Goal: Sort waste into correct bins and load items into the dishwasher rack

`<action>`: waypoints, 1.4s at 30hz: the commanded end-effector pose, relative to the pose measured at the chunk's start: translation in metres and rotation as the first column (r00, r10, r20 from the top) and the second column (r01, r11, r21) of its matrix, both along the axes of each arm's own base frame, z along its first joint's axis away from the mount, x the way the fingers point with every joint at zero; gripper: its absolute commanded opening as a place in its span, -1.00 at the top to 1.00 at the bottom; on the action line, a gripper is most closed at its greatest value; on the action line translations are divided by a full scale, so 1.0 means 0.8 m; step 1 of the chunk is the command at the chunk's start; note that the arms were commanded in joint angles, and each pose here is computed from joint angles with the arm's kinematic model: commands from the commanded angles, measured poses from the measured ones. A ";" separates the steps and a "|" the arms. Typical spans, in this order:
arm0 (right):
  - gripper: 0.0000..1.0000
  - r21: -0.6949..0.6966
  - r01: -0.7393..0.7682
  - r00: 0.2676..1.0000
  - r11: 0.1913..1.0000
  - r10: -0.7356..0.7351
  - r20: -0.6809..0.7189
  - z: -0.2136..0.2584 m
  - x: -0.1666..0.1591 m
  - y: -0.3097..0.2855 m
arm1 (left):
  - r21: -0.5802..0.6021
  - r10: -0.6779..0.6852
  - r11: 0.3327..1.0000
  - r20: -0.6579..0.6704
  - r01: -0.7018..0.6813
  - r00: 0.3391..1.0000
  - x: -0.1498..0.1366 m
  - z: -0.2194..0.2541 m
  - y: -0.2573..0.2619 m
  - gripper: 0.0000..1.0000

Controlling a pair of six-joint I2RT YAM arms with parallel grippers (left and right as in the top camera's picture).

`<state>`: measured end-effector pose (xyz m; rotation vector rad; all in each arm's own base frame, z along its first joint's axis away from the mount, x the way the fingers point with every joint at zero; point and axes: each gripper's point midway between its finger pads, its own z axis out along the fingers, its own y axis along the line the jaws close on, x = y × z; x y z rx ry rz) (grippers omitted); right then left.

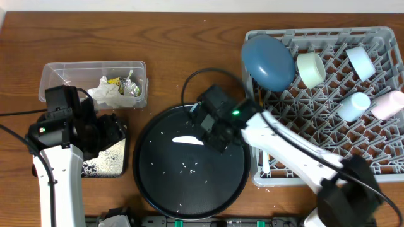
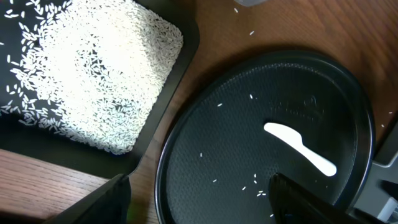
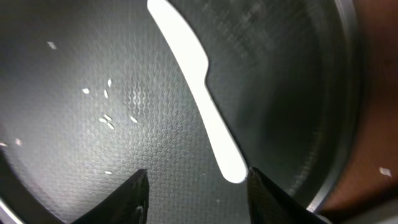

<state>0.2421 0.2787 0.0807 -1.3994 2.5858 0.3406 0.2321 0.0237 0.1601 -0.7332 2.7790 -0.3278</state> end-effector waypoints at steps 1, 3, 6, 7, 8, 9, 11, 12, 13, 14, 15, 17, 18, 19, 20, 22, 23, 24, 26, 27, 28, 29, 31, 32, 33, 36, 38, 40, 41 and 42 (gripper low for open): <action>0.00 -0.061 -0.064 0.998 0.996 0.062 -0.030 -0.035 -0.008 0.001 | 0.007 0.013 1.000 -0.017 -0.013 1.000 -0.002 -0.004 0.003 -0.44; -0.05 -0.075 -0.076 0.996 0.994 0.073 -0.042 -0.051 -0.009 0.007 | 0.007 0.013 1.000 -0.017 -0.013 1.000 -0.002 -0.004 0.003 -0.44; -0.07 -0.099 -0.081 0.996 0.992 0.079 -0.031 -0.072 -0.004 0.011 | 0.007 0.013 1.000 -0.017 -0.013 1.000 -0.002 -0.004 0.003 -0.44; -0.07 -0.108 -0.081 0.997 0.991 0.079 -0.024 -0.077 -0.002 0.012 | 0.007 0.013 1.000 -0.017 -0.013 1.000 -0.002 -0.004 0.003 -0.44; -0.08 -0.117 -0.081 0.997 0.990 0.080 -0.018 -0.083 0.001 0.013 | 0.007 0.013 1.000 -0.017 -0.013 1.000 -0.002 -0.004 0.003 -0.44; -0.09 -0.121 -0.082 0.997 0.989 0.081 -0.018 -0.087 0.001 0.013 | 0.007 0.013 1.000 -0.017 -0.013 1.000 -0.002 -0.004 0.003 -0.44; -0.12 -0.131 -0.085 0.996 0.988 0.082 -0.029 -0.097 0.001 0.013 | 0.007 0.013 1.000 -0.017 -0.013 1.000 -0.002 -0.004 0.003 -0.44; -0.12 -0.137 -0.093 0.995 0.986 0.089 -0.037 -0.102 0.000 0.012 | 0.007 0.013 1.000 -0.017 -0.013 1.000 -0.002 -0.004 0.003 -0.44; -0.13 -0.149 -0.096 0.995 0.984 0.089 -0.048 -0.109 -0.003 0.011 | 0.007 0.013 1.000 -0.017 -0.013 1.000 -0.002 -0.004 0.003 -0.45; -0.13 -0.156 -0.102 0.994 0.983 0.094 -0.056 -0.113 -0.004 0.010 | 0.007 0.013 1.000 -0.017 -0.013 1.000 -0.002 -0.004 0.003 -0.44; -0.13 -0.165 -0.105 0.993 0.981 0.096 -0.066 -0.119 -0.007 0.009 | 0.007 0.013 1.000 -0.017 -0.013 1.000 -0.002 -0.004 0.003 -0.44; -0.12 -0.183 -0.113 0.991 0.977 0.099 -0.086 -0.131 -0.012 0.007 | 0.007 0.013 1.000 -0.016 -0.013 1.000 -0.002 -0.004 0.004 -0.44; -0.08 -0.191 -0.117 0.990 0.975 0.100 -0.096 -0.136 -0.014 0.006 | 0.007 0.013 1.000 -0.016 -0.013 1.000 -0.002 -0.004 0.004 -0.44; -0.01 -0.199 -0.121 0.989 0.972 0.101 -0.105 -0.141 -0.017 0.005 | 0.007 0.013 1.000 -0.016 -0.013 1.000 -0.002 -0.004 0.004 -0.45; 0.14 -0.205 -0.122 0.989 0.971 0.101 -0.112 -0.143 -0.018 0.003 | 0.007 0.013 1.000 -0.017 -0.013 1.000 -0.002 -0.004 0.003 -0.44; 0.45 -0.211 -0.123 0.988 0.970 0.100 -0.118 -0.145 -0.020 0.001 | 0.007 0.013 1.000 -0.017 -0.013 1.000 -0.002 -0.004 0.003 -0.44; 0.53 -0.213 -0.123 0.988 0.969 0.100 -0.120 -0.145 -0.020 0.001 | 0.007 0.013 1.000 -0.017 -0.013 1.000 -0.002 -0.004 0.003 -0.44; 0.61 -0.213 -0.123 0.988 0.969 0.099 -0.120 -0.145 -0.020 0.001 | 0.007 0.013 1.000 -0.017 -0.013 1.000 -0.002 -0.004 0.003 -0.44; 0.67 -0.213 -0.123 0.988 0.969 0.100 -0.120 -0.145 -0.020 0.001 | 0.007 0.013 1.000 -0.017 -0.013 1.000 -0.002 -0.004 0.003 -0.44; 0.71 -0.213 -0.123 0.988 0.969 0.099 -0.120 -0.145 -0.020 0.001 | 0.007 0.013 1.000 -0.017 -0.013 1.000 -0.002 -0.004 0.003 -0.45; 0.74 -0.214 -0.123 0.988 0.969 0.099 -0.121 -0.145 -0.020 0.000 | 0.007 0.013 1.000 -0.017 -0.013 1.000 -0.002 -0.004 0.003 -0.44; 0.78 -0.217 -0.123 0.988 0.969 0.098 -0.123 -0.145 -0.020 -0.001 | 0.007 0.013 1.000 -0.017 -0.013 1.000 -0.002 -0.004 0.003 -0.44; 0.88 -0.232 -0.119 0.988 0.965 0.092 -0.122 -0.145 -0.020 -0.006 | 0.007 0.013 1.000 -0.017 -0.013 1.000 -0.002 -0.004 0.003 -0.44; 0.92 -0.247 -0.116 0.989 0.962 0.088 -0.120 -0.145 -0.019 -0.009 | 0.007 0.013 1.000 -0.017 -0.013 1.000 -0.002 -0.004 0.003 -0.44; 0.96 -0.261 -0.114 0.989 0.959 0.086 -0.119 -0.145 -0.019 -0.013 | 0.007 0.013 1.000 -0.017 -0.013 1.000 -0.002 -0.004 0.003 -0.44; 0.97 -0.281 -0.108 0.989 0.953 0.076 -0.125 -0.143 -0.021 -0.019 | 0.007 0.013 1.000 -0.017 -0.013 1.000 -0.002 -0.004 0.003 -0.44; 0.97 -0.284 -0.093 0.990 0.954 0.059 -0.126 -0.142 -0.021 -0.019 | 0.007 0.013 1.000 -0.016 -0.013 1.000 -0.002 -0.004 0.004 -0.44; 0.97 -0.279 -0.080 0.991 0.957 0.046 -0.125 -0.140 -0.021 -0.017 | 0.007 0.013 1.000 -0.016 -0.013 1.000 -0.002 -0.004 0.004 -0.45; 0.98 -0.276 -0.070 0.992 0.958 0.037 -0.121 -0.138 -0.020 -0.016 | 0.007 0.013 1.000 -0.016 -0.013 1.000 -0.002 -0.004 0.004 -0.45; 0.98 -0.273 -0.064 0.993 0.960 0.032 -0.118 -0.136 -0.019 -0.015 | 0.007 0.013 1.000 -0.016 -0.013 1.000 -0.002 -0.004 0.004 -0.44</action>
